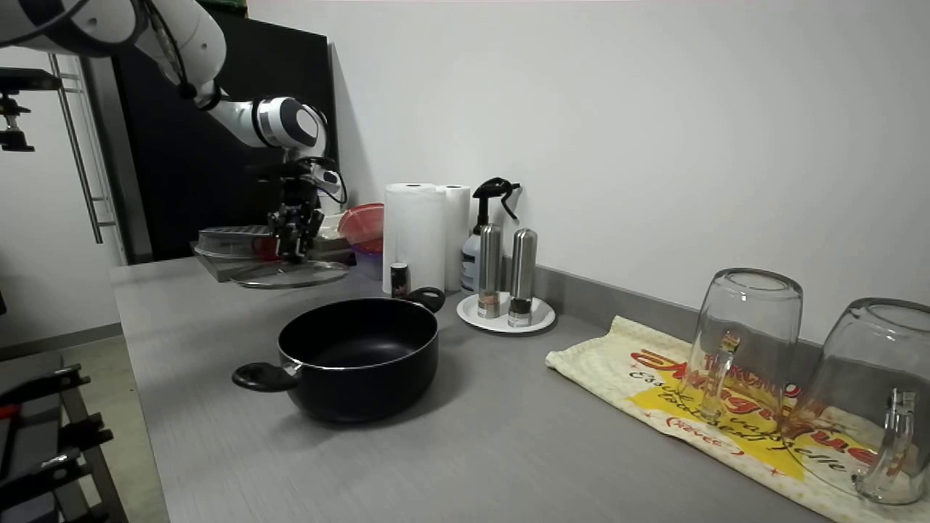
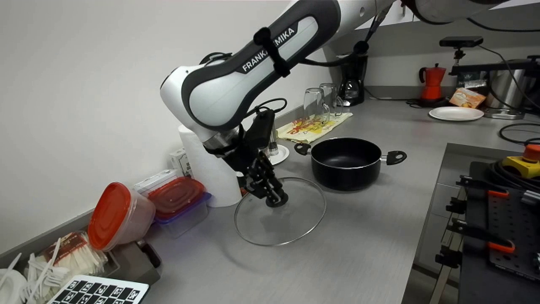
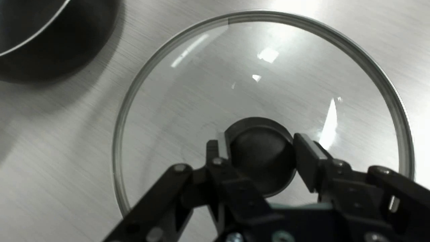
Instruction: Remove the glass lid from the black pot and put it on the table
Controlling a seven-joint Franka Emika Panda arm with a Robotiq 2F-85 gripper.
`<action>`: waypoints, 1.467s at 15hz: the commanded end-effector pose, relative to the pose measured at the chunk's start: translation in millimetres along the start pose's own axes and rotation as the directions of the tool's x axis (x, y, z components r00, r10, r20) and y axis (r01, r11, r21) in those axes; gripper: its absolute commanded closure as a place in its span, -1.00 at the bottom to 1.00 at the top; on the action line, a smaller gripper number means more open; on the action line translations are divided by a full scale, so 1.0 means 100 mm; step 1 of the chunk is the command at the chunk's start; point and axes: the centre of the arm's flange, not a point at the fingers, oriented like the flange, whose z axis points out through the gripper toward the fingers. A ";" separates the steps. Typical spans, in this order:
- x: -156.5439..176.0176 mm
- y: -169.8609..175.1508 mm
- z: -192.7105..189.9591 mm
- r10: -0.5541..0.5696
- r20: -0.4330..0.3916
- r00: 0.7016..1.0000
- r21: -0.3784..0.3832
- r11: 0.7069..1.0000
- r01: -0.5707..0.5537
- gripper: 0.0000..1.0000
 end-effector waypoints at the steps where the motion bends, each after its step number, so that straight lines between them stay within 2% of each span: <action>1: 0.14 -0.09 -0.06 0.133 -0.071 0.989 0.055 0.990 -0.130 0.51; 6: 0.30 -0.13 0.09 0.223 -0.094 0.970 0.088 0.973 -0.215 0.51; 10: 0.42 -0.16 0.33 0.269 -0.055 0.962 0.125 0.957 -0.260 0.51; 15: 0.55 -0.13 0.57 0.342 -0.014 0.940 0.187 0.924 -0.333 0.51; 20: 0.60 -0.04 0.57 0.365 0.003 0.931 0.212 0.910 -0.357 0.51; 21: 0.50 -0.07 0.67 0.341 -0.003 0.940 0.194 0.923 -0.334 -0.49; 22: 0.50 -0.07 0.68 0.341 -0.003 0.940 0.194 0.922 -0.335 -0.01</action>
